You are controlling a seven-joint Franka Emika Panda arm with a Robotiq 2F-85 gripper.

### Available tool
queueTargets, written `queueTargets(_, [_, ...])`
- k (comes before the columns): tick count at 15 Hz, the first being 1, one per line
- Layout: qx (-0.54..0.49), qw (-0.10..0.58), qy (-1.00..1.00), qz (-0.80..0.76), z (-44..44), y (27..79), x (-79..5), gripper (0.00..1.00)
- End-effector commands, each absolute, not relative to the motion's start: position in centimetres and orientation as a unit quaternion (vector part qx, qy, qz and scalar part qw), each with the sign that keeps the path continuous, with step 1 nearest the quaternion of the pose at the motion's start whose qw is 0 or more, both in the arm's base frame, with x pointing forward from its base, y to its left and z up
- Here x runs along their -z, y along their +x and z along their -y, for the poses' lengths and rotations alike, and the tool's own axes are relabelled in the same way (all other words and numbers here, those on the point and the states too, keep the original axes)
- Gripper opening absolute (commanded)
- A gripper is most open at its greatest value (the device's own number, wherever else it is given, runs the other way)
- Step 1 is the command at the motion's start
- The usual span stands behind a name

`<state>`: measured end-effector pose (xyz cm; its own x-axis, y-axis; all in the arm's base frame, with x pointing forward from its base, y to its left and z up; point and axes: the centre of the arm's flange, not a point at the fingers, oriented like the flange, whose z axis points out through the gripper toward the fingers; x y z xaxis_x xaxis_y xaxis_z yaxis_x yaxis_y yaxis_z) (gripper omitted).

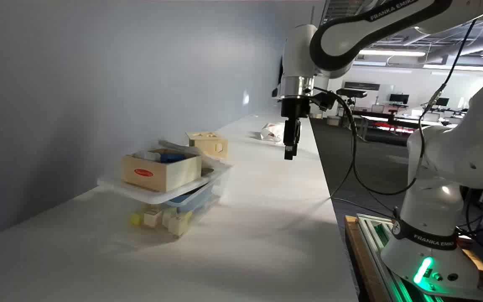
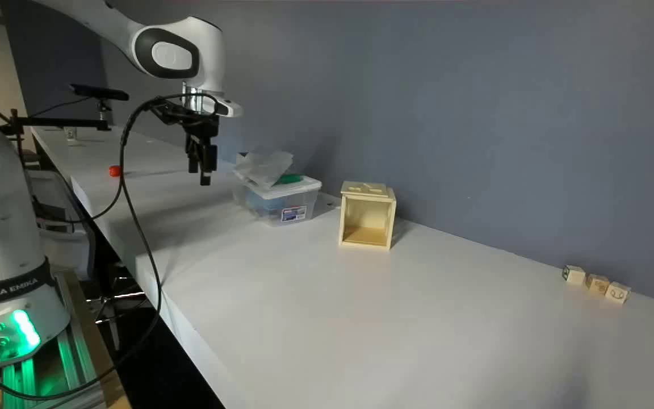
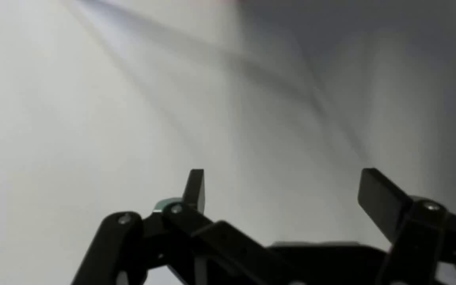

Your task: Remove the wooden plaque from the top of the toy box

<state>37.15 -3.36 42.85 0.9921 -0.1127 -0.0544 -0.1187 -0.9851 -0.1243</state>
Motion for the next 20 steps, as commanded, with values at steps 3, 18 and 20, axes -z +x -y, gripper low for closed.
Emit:
queueTargets(3, [-0.024,0.064,-0.996,-0.058,3.4,37.1,-42.9,1.00])
queueTargets(18, [0.119,-0.237,-0.961,0.076,9.7,48.4,-49.2,1.00])
queueTargets(20, [0.136,-0.278,-0.945,0.106,10.7,50.5,-48.7,1.00])
